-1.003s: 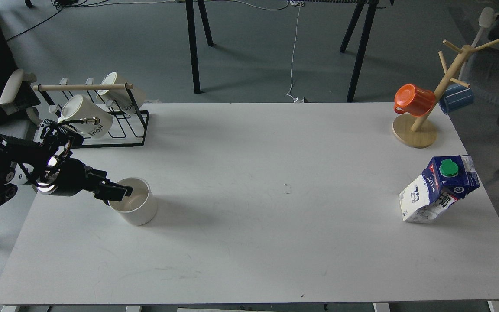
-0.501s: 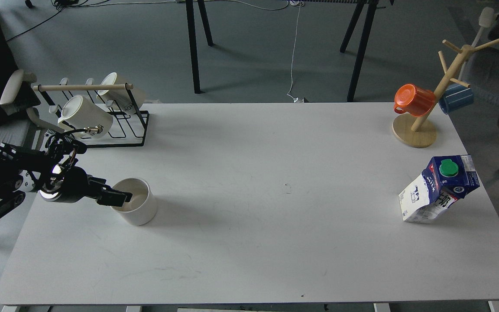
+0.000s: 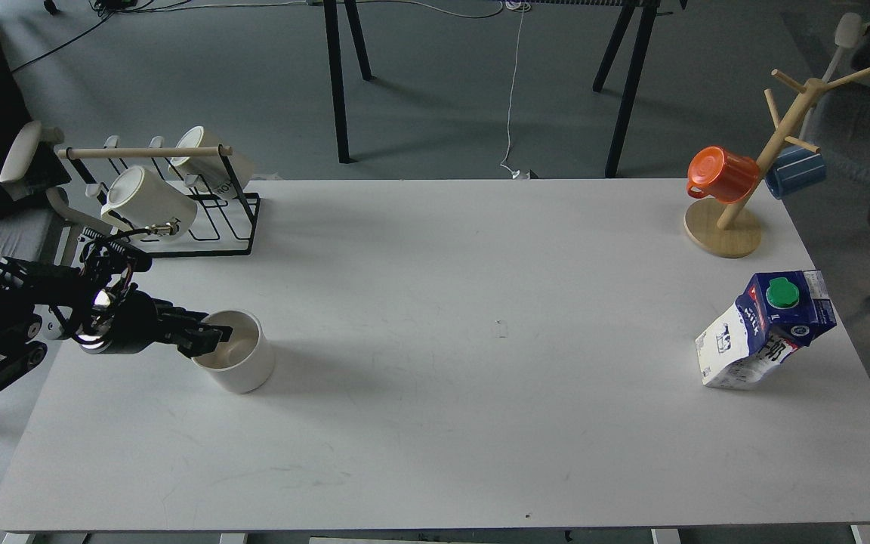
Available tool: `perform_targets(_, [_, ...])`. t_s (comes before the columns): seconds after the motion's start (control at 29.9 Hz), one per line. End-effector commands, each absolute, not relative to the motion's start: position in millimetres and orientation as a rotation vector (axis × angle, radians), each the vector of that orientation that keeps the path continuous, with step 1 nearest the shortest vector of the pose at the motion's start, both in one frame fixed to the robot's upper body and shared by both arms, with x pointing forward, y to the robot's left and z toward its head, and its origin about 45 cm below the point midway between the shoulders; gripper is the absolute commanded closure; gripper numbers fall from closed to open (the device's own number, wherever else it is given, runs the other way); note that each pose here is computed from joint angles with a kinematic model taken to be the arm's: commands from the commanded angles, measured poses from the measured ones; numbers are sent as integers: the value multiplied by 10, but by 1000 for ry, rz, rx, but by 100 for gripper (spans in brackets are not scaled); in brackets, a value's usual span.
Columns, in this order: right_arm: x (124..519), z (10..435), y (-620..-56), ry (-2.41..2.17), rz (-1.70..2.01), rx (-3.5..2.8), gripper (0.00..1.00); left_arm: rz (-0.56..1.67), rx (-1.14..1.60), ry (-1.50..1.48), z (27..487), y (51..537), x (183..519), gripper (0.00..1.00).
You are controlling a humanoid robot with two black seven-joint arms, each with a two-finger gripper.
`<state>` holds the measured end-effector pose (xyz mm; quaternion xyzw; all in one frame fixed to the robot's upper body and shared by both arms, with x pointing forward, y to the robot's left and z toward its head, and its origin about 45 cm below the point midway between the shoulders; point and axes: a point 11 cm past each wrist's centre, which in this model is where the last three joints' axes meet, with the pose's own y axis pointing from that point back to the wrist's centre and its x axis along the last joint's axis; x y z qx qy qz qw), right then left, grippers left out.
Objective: Place cup and milk with both arms
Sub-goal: 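Lower the left gripper into the white mug and grip its rim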
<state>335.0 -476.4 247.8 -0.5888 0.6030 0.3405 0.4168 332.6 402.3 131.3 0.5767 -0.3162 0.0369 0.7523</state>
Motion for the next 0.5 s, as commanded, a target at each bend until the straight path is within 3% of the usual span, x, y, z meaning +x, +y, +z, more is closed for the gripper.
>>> perform_targets(0.0, [3341, 2466, -4763, 1515, 858, -1477, 2, 87, 1254, -708, 1319, 4011, 3340, 94])
perform_targets(0.47, [3335, 2463, -4774, 1518, 856, -1474, 2, 92, 1247, -718, 1356, 3993, 3365, 97])
